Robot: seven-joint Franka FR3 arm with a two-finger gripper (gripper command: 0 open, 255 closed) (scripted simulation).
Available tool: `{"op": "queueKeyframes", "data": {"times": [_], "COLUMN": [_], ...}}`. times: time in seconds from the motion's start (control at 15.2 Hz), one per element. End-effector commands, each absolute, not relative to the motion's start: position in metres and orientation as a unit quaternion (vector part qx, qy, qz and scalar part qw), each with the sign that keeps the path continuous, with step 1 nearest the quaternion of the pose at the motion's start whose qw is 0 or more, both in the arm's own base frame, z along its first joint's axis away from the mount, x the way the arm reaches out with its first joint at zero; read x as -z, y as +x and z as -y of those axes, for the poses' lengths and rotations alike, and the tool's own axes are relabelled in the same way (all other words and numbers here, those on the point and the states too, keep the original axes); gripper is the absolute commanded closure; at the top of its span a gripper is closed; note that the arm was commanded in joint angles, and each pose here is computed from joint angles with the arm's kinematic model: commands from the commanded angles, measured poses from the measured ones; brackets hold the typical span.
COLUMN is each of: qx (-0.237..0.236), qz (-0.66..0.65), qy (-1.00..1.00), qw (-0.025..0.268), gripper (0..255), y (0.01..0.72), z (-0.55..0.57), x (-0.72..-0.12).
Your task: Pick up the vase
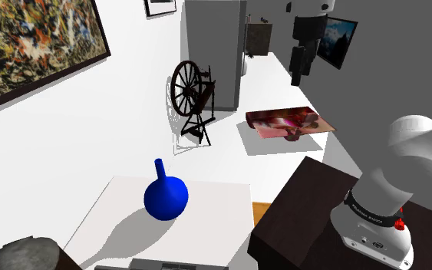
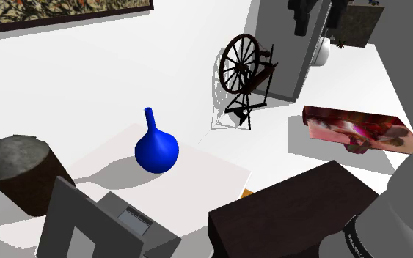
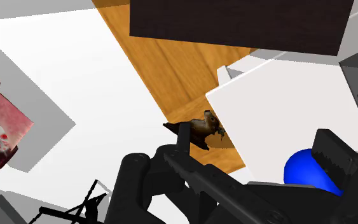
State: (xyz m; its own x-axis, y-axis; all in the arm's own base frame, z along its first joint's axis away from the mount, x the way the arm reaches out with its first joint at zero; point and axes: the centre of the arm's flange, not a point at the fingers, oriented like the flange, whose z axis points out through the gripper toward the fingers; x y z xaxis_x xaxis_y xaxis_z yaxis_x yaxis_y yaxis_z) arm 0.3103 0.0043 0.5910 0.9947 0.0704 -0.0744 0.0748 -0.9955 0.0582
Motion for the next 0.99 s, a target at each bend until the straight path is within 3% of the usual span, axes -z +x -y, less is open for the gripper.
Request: {"op": "queueKeyframes", "data": {"times": [0.0, 0.92], "qx": [0.036, 0.046], "qz": [-0.036, -0.039], "qy": [0.998, 0.998], "qw": [0.030, 0.021], "gripper": [0, 0], "y": [0.310, 0.426], "z": [-0.004, -0.116], "x": [-0.591, -0.499]}}
